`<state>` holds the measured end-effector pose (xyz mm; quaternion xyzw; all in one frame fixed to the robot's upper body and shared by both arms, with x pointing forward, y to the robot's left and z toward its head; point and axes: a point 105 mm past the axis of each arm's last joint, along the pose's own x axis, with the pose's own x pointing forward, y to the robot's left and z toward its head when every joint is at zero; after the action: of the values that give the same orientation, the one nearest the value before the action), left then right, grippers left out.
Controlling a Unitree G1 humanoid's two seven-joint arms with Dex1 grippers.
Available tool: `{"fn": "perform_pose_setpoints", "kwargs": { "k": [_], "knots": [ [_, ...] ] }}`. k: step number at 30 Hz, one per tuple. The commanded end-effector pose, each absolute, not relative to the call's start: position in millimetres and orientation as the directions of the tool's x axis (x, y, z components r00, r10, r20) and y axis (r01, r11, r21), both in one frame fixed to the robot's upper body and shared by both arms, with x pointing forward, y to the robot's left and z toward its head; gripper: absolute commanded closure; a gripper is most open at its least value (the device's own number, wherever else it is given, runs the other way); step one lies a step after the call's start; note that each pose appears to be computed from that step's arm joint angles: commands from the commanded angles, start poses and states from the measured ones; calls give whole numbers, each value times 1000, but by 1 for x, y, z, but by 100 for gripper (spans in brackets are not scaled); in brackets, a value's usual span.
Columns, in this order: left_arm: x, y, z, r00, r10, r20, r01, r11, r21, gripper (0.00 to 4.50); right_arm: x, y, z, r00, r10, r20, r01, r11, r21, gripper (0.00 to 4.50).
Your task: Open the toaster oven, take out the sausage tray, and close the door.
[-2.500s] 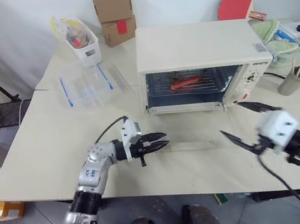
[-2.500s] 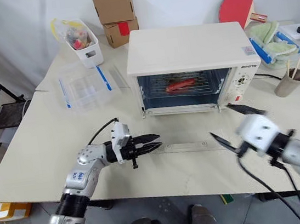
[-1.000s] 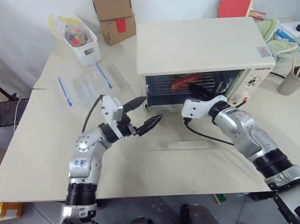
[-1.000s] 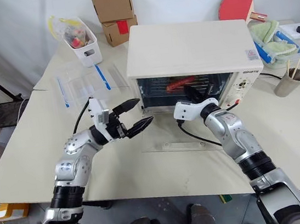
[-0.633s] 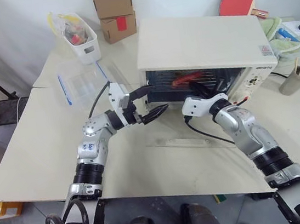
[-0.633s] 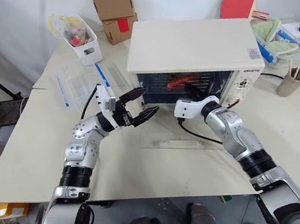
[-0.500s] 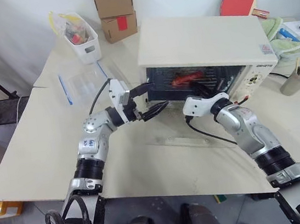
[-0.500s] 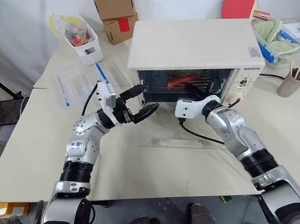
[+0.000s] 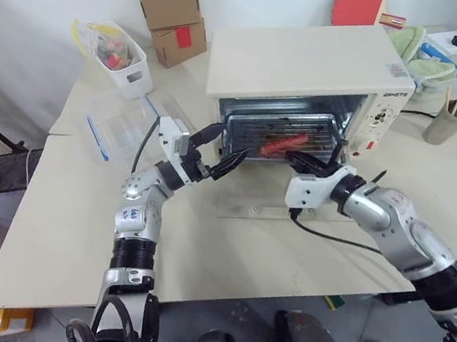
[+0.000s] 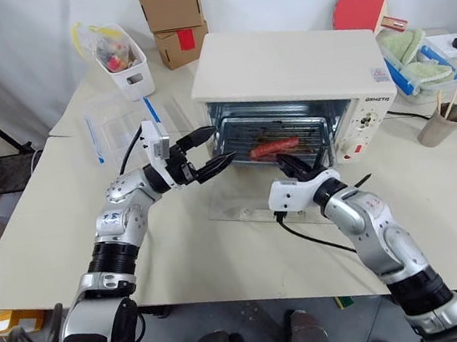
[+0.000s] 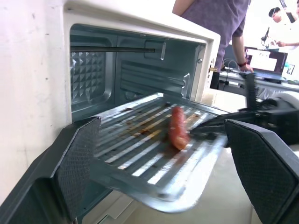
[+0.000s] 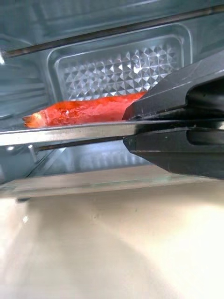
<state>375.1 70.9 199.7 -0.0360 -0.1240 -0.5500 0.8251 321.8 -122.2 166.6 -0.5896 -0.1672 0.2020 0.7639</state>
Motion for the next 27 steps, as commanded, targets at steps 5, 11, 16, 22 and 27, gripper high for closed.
{"fn": "perform_pose_setpoints", "kwargs": {
  "k": [5,11,16,22,27],
  "knots": [
    [365,97,205,381,-883,276,919,394,-8,0,289,-123,189,840,528,122,-9,240,-971,450],
    [346,120,182,420,-889,182,897,376,-234,0,266,-125,175,832,549,84,-23,186,-982,450],
    [327,124,180,410,-905,113,809,304,-502,0,258,-122,175,806,587,75,-24,160,-987,450],
    [316,126,180,365,-929,57,653,212,-727,0,257,-109,188,727,676,122,7,170,-985,450],
    [324,128,196,369,-918,143,572,103,-814,0,262,-99,181,671,738,71,-33,126,-992,450]
  ]
}}
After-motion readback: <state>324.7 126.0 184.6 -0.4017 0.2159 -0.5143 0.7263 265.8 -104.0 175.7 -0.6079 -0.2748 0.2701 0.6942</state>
